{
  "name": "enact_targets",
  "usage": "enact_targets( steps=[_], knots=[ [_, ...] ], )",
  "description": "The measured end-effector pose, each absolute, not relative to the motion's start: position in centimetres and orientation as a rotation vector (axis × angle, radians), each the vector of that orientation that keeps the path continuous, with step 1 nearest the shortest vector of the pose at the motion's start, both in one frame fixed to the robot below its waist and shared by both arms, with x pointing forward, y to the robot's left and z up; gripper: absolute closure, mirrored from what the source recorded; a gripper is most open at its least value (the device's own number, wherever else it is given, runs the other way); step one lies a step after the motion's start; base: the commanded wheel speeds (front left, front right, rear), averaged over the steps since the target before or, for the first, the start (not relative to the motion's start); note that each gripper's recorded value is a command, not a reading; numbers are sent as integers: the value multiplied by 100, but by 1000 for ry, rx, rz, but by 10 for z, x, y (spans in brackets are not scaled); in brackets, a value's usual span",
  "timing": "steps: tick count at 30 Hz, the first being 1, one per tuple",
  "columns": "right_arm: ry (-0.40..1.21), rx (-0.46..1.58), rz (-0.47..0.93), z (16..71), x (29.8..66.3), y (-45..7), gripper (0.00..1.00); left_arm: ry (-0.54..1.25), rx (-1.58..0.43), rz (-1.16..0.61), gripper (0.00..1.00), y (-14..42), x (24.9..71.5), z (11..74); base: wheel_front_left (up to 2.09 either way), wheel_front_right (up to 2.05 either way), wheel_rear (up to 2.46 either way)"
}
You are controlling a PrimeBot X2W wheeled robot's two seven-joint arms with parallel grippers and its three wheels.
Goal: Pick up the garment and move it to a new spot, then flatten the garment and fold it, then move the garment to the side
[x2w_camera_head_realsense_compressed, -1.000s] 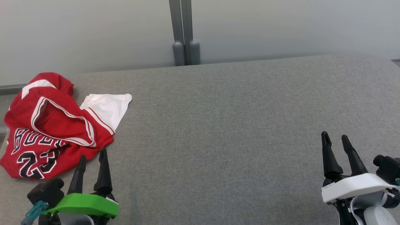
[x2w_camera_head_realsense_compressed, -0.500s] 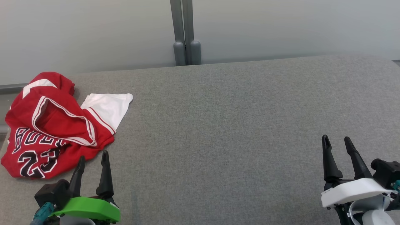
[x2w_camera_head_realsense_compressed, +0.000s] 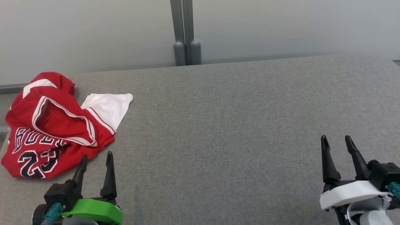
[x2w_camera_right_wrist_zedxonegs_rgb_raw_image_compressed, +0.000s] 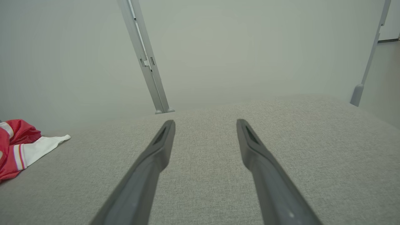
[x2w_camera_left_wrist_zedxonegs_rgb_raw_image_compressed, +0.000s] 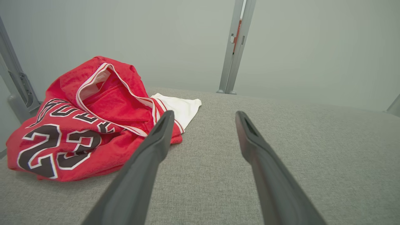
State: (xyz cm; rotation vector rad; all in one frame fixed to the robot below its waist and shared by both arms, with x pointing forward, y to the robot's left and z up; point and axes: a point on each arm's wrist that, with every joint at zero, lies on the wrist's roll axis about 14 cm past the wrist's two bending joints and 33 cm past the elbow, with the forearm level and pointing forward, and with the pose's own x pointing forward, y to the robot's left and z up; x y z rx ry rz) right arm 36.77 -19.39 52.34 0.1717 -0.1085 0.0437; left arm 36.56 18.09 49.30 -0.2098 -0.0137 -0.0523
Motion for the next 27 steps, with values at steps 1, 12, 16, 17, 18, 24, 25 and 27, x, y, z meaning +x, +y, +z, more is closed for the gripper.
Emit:
enact_targets(
  steps=[1, 12, 16, 17, 18, 24, 25, 27],
  knots=[
    [-110, 167, 46, 523, 368, -193, 0, -16, -203, -53, 0, 181, 365, 493, 0, 0, 0],
    [-89, 124, 54, 513, 364, -186, 0, 17, -159, -71, 0, 175, 362, 480, 0, 0, 0],
    [-86, 110, 54, 511, 364, -186, 0, 27, -145, -79, 0, 173, 361, 476, 0, 0, 0],
    [-86, 105, 54, 510, 364, -186, 0, 30, -141, -80, 0, 173, 361, 475, 0, 0, 0],
    [-85, 101, 54, 510, 364, -186, 0, 28, -139, -81, 0, 173, 361, 475, 0, 0, 0],
    [-85, 74, 54, 508, 363, -186, 0, 35, -119, -86, 0, 172, 361, 471, 0, 0, 0],
    [-85, 69, 54, 508, 363, -186, 0, 36, -112, -87, 0, 172, 361, 470, 0, 0, 0],
    [-86, 60, 56, 508, 363, -185, 0, 38, -97, -92, 0, 171, 361, 470, 0, 0, 0]
  ],
)
